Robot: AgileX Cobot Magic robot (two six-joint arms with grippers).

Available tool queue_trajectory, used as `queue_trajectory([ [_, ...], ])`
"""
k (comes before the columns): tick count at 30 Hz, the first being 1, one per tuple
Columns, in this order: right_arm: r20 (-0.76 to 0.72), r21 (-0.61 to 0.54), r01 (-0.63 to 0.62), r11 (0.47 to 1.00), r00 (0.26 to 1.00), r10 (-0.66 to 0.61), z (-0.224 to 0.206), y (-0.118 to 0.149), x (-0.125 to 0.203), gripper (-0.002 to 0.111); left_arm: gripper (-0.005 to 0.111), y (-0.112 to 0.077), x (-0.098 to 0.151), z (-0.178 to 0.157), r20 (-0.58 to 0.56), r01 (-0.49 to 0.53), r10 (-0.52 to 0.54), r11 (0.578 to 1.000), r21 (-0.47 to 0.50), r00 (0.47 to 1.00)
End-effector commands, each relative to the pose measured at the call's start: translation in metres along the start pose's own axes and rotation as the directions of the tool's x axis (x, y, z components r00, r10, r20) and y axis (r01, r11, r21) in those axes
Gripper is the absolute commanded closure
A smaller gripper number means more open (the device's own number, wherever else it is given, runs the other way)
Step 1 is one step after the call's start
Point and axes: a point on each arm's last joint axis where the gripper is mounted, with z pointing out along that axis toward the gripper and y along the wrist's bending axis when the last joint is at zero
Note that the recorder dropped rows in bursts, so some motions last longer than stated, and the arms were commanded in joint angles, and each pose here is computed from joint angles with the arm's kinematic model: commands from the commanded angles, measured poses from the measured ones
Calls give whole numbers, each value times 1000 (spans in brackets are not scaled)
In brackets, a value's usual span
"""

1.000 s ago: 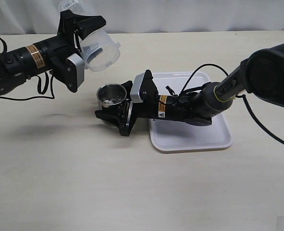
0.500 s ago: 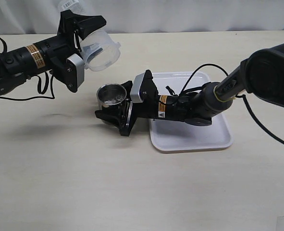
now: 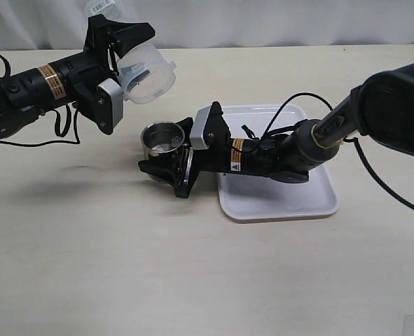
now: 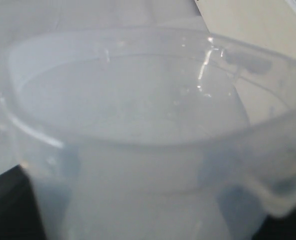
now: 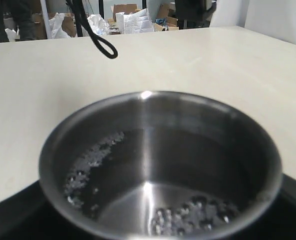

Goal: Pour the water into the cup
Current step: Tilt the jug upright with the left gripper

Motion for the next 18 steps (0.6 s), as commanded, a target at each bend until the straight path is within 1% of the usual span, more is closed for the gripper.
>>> queue_trajectory([
  [1, 3, -4, 6, 1000, 1000, -6, -1, -1, -2, 104, 107, 9, -7, 6, 14, -3, 3, 999, -37, 1000],
  [18, 3, -4, 6, 1000, 1000, -6, -1, -1, -2, 104, 107, 9, -8, 7, 10, 2, -1, 999, -38, 1000],
])
